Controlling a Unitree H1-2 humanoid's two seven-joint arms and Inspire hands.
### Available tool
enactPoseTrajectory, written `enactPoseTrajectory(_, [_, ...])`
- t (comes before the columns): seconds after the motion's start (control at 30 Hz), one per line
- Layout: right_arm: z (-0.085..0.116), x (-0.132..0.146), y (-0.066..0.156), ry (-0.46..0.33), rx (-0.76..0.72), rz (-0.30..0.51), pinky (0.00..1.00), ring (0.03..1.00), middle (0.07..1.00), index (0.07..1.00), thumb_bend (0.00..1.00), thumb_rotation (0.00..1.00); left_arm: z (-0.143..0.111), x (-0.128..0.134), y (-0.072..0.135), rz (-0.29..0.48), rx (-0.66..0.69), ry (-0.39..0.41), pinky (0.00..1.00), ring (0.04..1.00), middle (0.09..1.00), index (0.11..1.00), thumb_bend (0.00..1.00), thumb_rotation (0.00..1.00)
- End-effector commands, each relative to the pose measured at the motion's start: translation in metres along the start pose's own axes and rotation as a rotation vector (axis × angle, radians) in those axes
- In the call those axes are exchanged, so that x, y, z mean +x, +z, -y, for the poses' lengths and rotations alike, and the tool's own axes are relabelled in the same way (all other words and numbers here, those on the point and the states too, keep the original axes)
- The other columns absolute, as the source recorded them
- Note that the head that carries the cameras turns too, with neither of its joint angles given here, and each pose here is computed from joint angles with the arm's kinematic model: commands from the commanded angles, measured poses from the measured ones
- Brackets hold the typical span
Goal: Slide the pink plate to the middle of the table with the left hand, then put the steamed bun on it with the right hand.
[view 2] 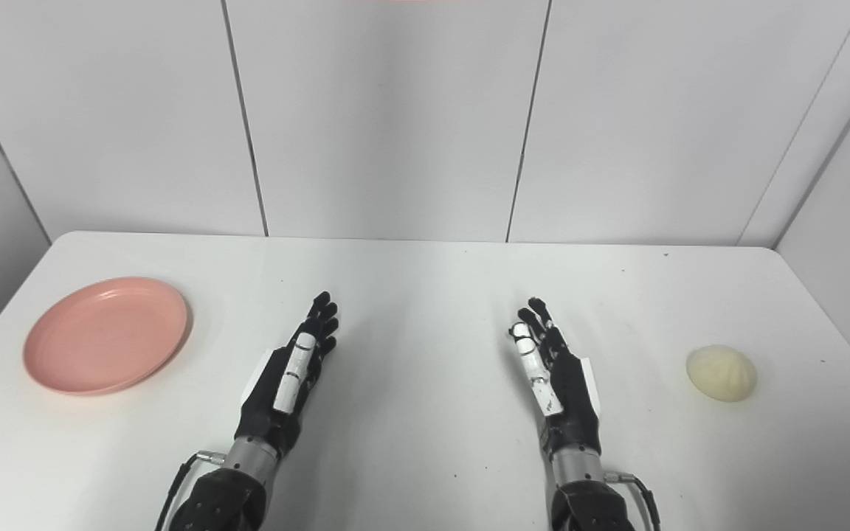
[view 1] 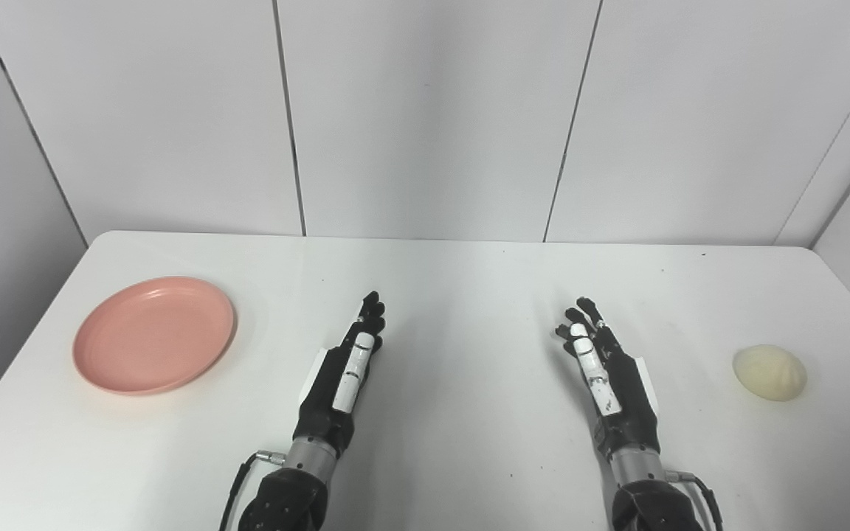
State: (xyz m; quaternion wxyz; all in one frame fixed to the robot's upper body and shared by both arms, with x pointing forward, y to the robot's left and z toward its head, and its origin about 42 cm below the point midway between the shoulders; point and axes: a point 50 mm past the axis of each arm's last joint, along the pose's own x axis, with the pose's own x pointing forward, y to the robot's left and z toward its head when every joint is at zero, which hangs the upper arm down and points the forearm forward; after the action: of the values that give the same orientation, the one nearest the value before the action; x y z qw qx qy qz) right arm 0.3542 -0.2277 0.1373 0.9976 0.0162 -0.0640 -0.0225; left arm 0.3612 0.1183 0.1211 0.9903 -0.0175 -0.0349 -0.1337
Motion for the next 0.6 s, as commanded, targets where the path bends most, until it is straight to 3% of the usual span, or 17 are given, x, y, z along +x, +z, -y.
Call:
enactPoseTrajectory(0.0, [-0.0056,0.0069,0.0147,0.006,0.009,0.069,0.9,0.843,0.885,0.902,0.57,0.74,-0.0004,-0.0085,-0.0145,-0.066,-0.01,-0.004,1.0,1.0,1.0,0.974,0.53,1.0])
enactPoseTrajectory(0.57, [-0.0059,0.007,0.0151,0.01,-0.008,0.073,0.9,0.844,0.882,0.897,0.58,0.75,0.0009,-0.0079,-0.0132,-0.073,-0.021,-0.007,1.0,1.0,1.0,0.972,0.52,1.0])
